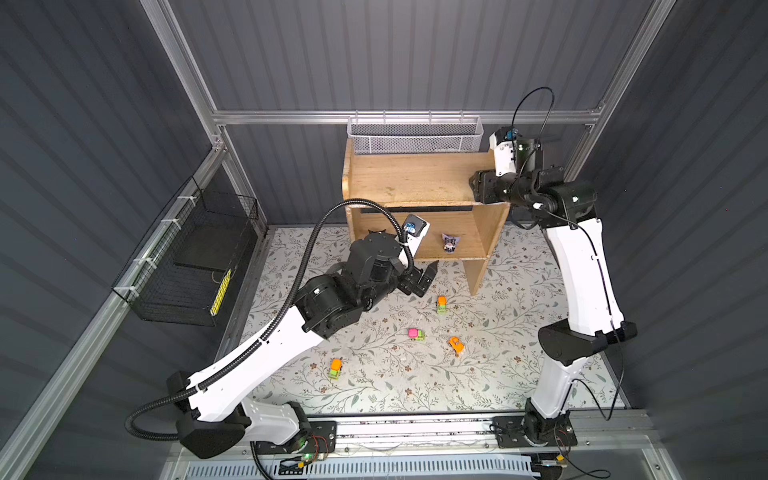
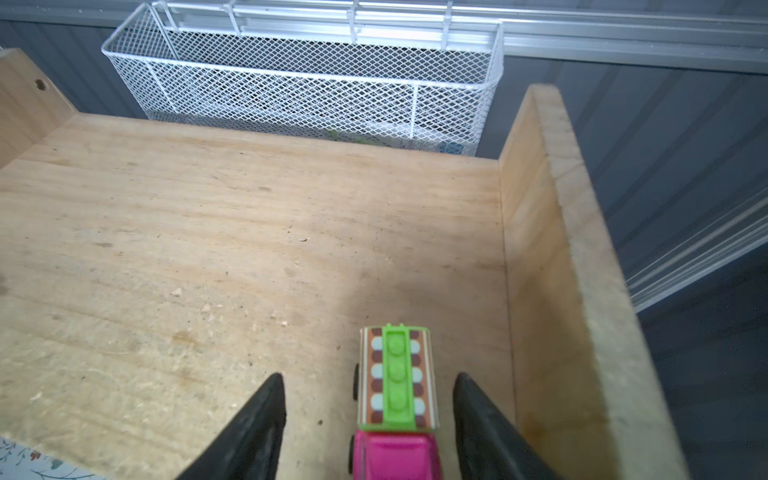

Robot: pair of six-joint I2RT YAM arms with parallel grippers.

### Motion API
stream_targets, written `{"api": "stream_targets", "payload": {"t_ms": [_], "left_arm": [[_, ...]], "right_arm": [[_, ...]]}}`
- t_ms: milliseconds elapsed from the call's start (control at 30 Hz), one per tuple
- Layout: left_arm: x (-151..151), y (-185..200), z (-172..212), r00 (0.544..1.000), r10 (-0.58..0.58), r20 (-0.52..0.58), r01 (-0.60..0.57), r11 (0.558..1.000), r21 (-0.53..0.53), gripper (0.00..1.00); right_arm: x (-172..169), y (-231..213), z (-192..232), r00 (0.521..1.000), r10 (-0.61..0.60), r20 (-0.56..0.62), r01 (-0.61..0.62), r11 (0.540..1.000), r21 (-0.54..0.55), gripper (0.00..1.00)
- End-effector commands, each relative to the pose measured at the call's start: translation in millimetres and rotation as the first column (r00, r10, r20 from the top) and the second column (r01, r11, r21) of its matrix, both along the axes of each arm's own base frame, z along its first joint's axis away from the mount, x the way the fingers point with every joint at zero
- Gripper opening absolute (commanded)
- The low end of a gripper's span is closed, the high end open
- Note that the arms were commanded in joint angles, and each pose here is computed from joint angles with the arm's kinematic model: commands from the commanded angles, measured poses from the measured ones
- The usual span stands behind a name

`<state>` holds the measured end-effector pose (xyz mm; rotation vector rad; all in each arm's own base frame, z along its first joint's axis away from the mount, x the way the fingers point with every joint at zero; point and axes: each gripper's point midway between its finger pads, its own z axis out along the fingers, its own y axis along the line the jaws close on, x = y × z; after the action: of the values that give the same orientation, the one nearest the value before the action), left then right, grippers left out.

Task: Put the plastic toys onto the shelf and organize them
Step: 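Lower the truck onto the top shelf and open the right gripper, then withdraw the right gripper from the shelf toward the orange bulldozer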

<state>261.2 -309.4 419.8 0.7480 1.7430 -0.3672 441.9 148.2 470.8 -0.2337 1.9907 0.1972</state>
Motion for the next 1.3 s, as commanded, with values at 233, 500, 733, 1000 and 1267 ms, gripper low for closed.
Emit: {"api": "stream_targets", "payload": {"t_ms": [233,500,733,1000,1267], "left_arm": [[-11,19,12,1.0,0.009,0.008,-0.008,0.998,-0.055,1.0],[-25,35,-2,0.998,0.013,-0.056,-0.019,0.994,-0.109,1.0],[-45,53,-61,0.979,0.018,-0.204,-0.046,0.99,-0.133,1.0],[-75,59,-147,0.94,0.004,-0.341,-0.056,0.988,-0.143,1.0],[-110,53,-217,0.91,-0.016,-0.414,-0.034,0.993,-0.113,1.0]], "right_arm": [[-42,-1,41,0.994,0.035,0.1,-0.04,0.998,0.05,0.69],[-89,-1,31,0.996,0.045,0.078,-0.048,0.998,0.034,0.69],[-144,-2,-25,0.998,0.062,0.014,-0.063,0.997,0.049,0.69],[-190,7,-138,0.983,0.099,-0.155,-0.085,0.992,0.094,0.7],[-219,14,-260,0.933,0.115,-0.342,-0.074,0.989,0.13,0.7]]}}
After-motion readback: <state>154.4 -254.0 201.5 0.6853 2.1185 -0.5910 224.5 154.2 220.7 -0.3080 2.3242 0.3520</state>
